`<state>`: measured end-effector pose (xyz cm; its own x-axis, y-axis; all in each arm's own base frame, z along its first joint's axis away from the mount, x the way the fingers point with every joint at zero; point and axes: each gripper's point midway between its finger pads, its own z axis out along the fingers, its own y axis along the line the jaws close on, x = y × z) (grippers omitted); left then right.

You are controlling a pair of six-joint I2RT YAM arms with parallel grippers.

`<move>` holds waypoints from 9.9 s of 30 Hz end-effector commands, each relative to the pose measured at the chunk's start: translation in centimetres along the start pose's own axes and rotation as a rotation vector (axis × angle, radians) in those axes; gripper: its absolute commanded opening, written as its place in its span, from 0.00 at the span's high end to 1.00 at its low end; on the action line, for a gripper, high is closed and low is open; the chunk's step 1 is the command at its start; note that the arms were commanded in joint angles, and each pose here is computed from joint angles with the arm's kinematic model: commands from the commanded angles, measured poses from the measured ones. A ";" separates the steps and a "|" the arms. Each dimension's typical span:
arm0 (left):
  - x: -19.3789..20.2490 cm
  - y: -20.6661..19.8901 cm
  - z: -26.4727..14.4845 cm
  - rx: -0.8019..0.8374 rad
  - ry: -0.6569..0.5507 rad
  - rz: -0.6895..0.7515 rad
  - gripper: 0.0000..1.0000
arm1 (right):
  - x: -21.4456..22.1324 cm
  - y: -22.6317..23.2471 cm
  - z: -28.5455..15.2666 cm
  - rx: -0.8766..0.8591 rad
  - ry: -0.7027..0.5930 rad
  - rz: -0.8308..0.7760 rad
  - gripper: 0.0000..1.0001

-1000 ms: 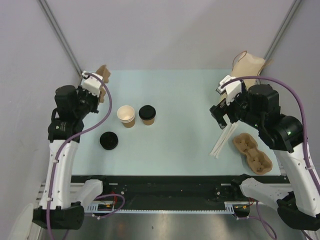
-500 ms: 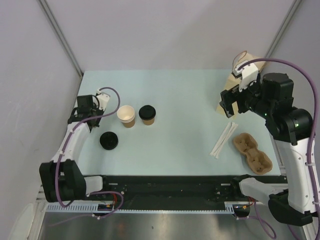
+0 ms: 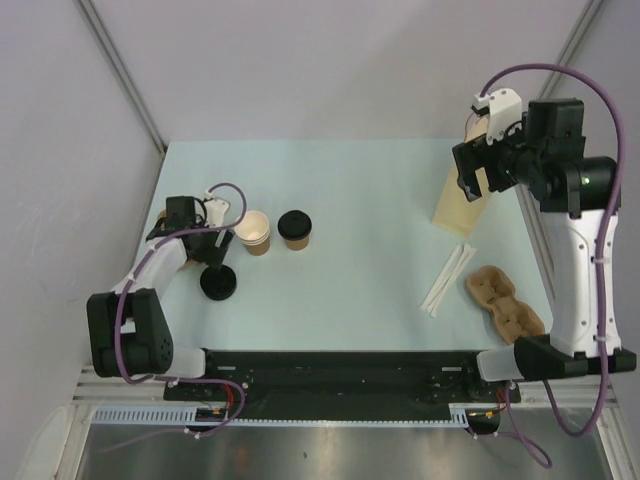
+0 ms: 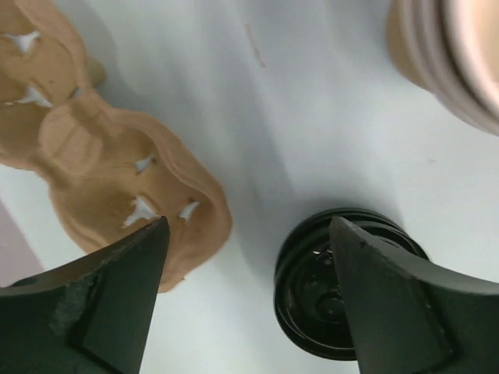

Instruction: Pack the takeout coffee

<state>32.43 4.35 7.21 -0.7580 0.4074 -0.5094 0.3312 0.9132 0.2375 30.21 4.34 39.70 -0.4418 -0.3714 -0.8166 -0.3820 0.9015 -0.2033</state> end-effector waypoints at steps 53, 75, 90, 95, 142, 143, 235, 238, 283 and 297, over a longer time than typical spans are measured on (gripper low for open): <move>-14.2 -3.9 -16.1 0.497 -0.462 -0.224 0.01 | 6.5 -8.6 16.0 -0.218 0.365 -0.408 0.19; -13.2 1.0 -13.8 0.338 -0.355 -0.239 0.01 | 5.1 9.8 9.5 -0.611 0.293 -0.525 1.00; -11.9 10.5 -6.6 0.255 -0.164 -0.066 0.00 | 10.4 23.1 2.0 -0.854 0.355 -0.630 0.92; -10.3 15.0 -1.4 0.260 -0.131 -0.098 0.06 | 9.9 24.0 1.2 -0.857 0.329 -0.672 0.31; -4.6 19.2 8.6 0.323 -0.056 -0.018 0.65 | -1.4 21.6 1.0 -0.593 -0.022 -0.527 0.00; -4.6 19.3 8.6 0.322 -0.054 -0.003 0.65 | -1.2 21.7 1.2 -0.594 -0.014 -0.527 0.00; -28.5 -8.8 -41.9 0.298 -1.194 0.205 1.00 | -23.5 27.2 -3.1 -0.751 -0.705 -0.024 0.56; -28.2 -8.8 -41.7 0.292 -1.190 0.210 1.00 | -23.8 27.2 -2.6 -0.736 -0.703 -0.007 0.55; -28.4 -7.3 -40.1 0.126 -1.091 0.599 1.00 | -24.2 21.7 -4.0 -0.626 -0.736 -0.065 0.21; -28.5 -11.0 -43.1 0.365 -1.232 0.602 1.00 | -12.4 11.5 9.0 -0.482 -0.292 -0.390 0.03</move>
<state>28.21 -16.36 52.47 0.3742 0.4111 -0.8312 0.6561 0.5161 0.5506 37.49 21.34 50.21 0.0661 -0.2864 -0.9558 -0.7380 0.6307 -0.2400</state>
